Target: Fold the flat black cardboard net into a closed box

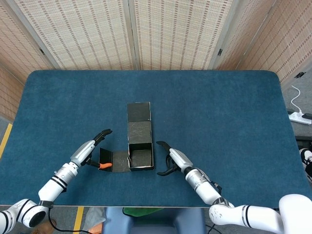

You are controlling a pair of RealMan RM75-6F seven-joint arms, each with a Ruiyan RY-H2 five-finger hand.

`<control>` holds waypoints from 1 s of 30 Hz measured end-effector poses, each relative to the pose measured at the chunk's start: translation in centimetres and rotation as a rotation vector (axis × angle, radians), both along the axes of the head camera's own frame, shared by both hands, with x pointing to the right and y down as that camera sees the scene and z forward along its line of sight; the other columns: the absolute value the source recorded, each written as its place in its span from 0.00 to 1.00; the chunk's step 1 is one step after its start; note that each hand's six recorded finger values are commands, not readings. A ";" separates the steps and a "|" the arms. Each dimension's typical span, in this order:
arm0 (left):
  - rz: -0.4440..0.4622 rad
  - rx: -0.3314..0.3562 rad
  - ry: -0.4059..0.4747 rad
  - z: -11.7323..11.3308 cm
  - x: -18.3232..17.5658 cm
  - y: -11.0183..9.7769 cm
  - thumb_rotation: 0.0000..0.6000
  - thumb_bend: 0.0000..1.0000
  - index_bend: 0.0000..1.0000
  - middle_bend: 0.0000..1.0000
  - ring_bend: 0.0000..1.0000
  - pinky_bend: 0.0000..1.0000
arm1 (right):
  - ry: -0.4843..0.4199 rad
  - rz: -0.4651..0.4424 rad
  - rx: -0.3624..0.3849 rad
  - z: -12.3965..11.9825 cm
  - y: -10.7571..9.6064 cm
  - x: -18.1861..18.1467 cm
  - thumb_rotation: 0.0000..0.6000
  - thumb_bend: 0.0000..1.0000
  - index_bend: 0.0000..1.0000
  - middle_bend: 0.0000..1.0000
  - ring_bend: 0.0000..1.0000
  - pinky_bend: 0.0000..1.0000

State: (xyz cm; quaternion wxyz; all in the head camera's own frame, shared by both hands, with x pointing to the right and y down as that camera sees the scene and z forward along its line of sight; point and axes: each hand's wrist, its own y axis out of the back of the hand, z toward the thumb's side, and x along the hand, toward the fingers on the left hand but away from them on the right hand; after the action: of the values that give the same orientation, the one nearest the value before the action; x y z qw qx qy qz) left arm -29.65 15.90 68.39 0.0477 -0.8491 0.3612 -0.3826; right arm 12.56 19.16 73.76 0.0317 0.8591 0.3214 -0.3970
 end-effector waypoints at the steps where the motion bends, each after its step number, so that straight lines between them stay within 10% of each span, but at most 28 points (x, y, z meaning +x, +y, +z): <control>1: -0.001 0.000 0.000 0.0 0.0 0.0 1.00 0.18 0.00 0.00 0.00 0.13 | -0.004 0.009 0.002 0.2 0.1 -0.3 1.00 0.00 0.00 0.00 0.63 1.00; 15: -0.011 0.000 -0.002 0.1 -0.8 -0.1 1.00 0.18 0.00 0.00 0.00 0.13 | -0.023 0.046 0.019 2.8 0.1 -4.1 1.00 0.00 0.00 0.02 0.63 1.00; 18: -0.011 -0.006 -0.004 0.2 -1.0 0.1 1.00 0.18 0.00 0.00 0.00 0.13 | -0.036 0.056 0.018 3.2 0.1 -5.1 1.00 0.00 0.01 0.15 0.68 1.00; 24: -0.021 0.016 0.003 0.0 -1.2 0.2 1.00 0.18 0.05 0.03 0.03 0.20 | -0.057 0.131 0.064 3.4 -0.7 -6.3 1.00 0.10 0.37 0.54 0.76 1.00; 30: -0.049 0.096 0.003 -0.9 -1.6 -0.3 1.00 0.20 0.56 0.51 0.77 0.84 | -0.082 0.200 0.092 2.9 -2.1 -6.4 1.00 0.19 0.55 0.67 0.78 1.00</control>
State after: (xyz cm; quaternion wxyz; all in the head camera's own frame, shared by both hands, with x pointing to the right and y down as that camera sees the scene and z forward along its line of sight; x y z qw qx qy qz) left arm -31.27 15.61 67.45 0.0782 -0.8373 0.4000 -0.3645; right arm 6.15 17.08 76.65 0.0448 0.8387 0.4218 -0.3414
